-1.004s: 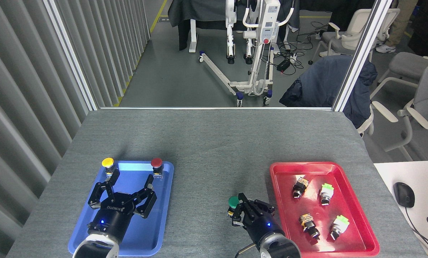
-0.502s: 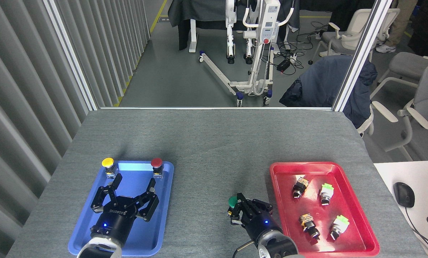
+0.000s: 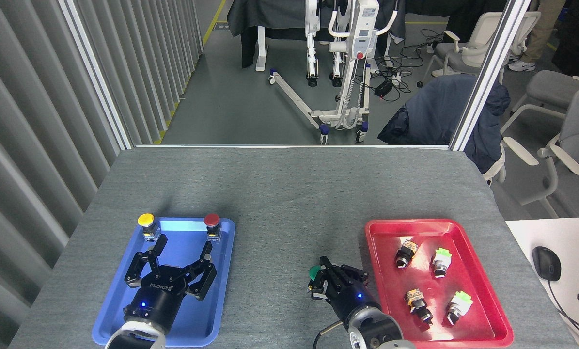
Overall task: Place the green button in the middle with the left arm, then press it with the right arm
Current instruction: 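Press down on the green button with the right gripper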
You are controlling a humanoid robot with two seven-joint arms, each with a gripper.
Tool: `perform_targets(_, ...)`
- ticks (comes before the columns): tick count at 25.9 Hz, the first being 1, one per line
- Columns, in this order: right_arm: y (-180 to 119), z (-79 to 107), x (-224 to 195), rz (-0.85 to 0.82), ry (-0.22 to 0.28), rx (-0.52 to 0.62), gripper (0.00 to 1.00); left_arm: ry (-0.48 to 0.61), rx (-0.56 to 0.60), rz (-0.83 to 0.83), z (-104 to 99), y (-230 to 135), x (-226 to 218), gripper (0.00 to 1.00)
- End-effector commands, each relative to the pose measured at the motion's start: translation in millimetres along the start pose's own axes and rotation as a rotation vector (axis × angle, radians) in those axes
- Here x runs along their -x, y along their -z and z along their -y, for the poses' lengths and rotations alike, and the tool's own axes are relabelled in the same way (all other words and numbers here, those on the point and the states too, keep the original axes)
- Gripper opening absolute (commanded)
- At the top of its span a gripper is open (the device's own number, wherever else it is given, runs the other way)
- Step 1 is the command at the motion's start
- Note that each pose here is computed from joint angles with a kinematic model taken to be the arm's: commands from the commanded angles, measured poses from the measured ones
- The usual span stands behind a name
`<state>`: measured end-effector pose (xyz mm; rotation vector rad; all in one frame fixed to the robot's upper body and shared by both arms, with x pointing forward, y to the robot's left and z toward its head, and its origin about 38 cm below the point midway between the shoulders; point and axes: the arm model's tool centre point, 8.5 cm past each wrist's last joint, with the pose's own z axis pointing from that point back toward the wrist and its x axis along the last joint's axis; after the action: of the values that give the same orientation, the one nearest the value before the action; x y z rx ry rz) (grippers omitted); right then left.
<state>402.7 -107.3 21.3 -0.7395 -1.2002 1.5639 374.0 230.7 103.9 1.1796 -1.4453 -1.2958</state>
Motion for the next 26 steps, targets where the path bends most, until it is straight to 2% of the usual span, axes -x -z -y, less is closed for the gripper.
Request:
perform_targets(1, -0.1, 2.9, -1.2, 0.015, -0.007, 0.007, 0.00, 0.000, 0.002, 0.004, 0.9, -0.8, -0.7, 0.98)
perform_targets(20, -2.2, -13.0, -9.9, 0.057, -0.024, -0.032, 0.00, 0.003, 0.002, 0.006, 0.8, -2.3, -0.3, 0.98)
perform_targets(26, -0.6, -29.7, -7.4, 0.053, -0.019, -0.082, 0.00, -0.001, 0.016, 0.005, 5.5, -6.7, -1.1, 0.98)
